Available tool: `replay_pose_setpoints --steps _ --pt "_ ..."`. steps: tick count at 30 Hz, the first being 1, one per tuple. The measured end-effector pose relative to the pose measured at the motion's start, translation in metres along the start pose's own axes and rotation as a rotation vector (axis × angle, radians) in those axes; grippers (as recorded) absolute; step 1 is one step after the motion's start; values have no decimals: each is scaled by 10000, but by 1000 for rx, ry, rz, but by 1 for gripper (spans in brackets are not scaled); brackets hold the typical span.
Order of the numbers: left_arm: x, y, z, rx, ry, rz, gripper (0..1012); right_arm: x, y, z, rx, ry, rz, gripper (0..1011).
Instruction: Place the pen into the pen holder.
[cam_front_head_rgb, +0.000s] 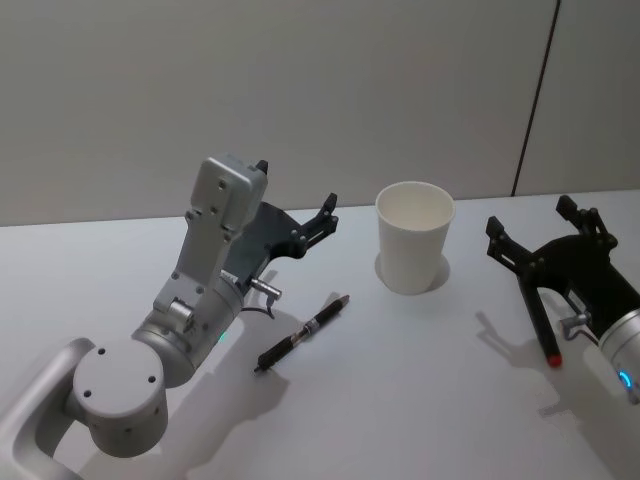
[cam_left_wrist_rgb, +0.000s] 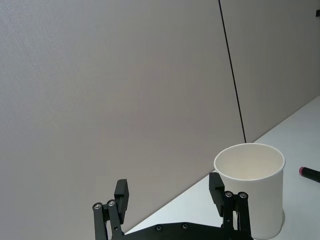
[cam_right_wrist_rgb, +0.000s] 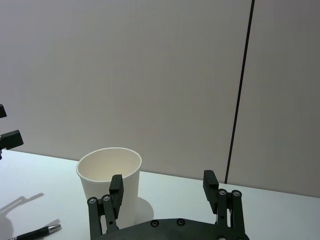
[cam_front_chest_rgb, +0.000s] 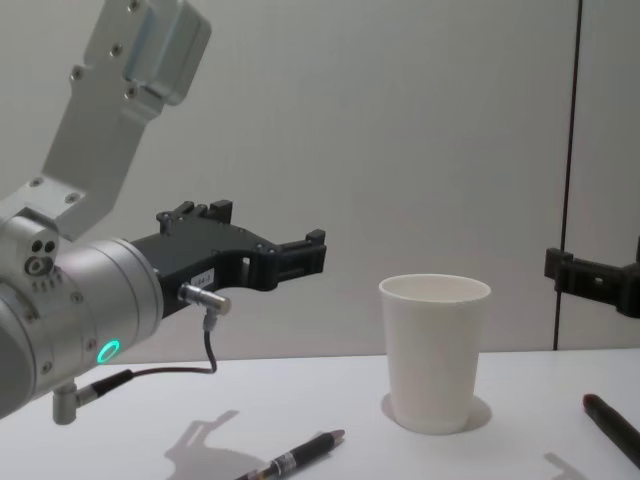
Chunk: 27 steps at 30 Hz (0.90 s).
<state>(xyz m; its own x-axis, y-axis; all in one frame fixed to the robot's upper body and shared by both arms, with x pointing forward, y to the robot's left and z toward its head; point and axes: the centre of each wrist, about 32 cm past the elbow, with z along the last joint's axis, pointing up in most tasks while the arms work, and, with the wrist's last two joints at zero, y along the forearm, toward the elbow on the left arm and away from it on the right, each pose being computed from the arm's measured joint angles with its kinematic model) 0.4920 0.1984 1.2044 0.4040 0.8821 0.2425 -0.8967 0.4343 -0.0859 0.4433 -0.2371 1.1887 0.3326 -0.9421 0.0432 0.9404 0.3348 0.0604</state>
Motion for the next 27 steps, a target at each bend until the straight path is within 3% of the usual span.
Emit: replay_pose_setpoints --steps 27 --pt "0 0 0 0 0 0 1001 41 -75 -5 -25 8 -3 1001"
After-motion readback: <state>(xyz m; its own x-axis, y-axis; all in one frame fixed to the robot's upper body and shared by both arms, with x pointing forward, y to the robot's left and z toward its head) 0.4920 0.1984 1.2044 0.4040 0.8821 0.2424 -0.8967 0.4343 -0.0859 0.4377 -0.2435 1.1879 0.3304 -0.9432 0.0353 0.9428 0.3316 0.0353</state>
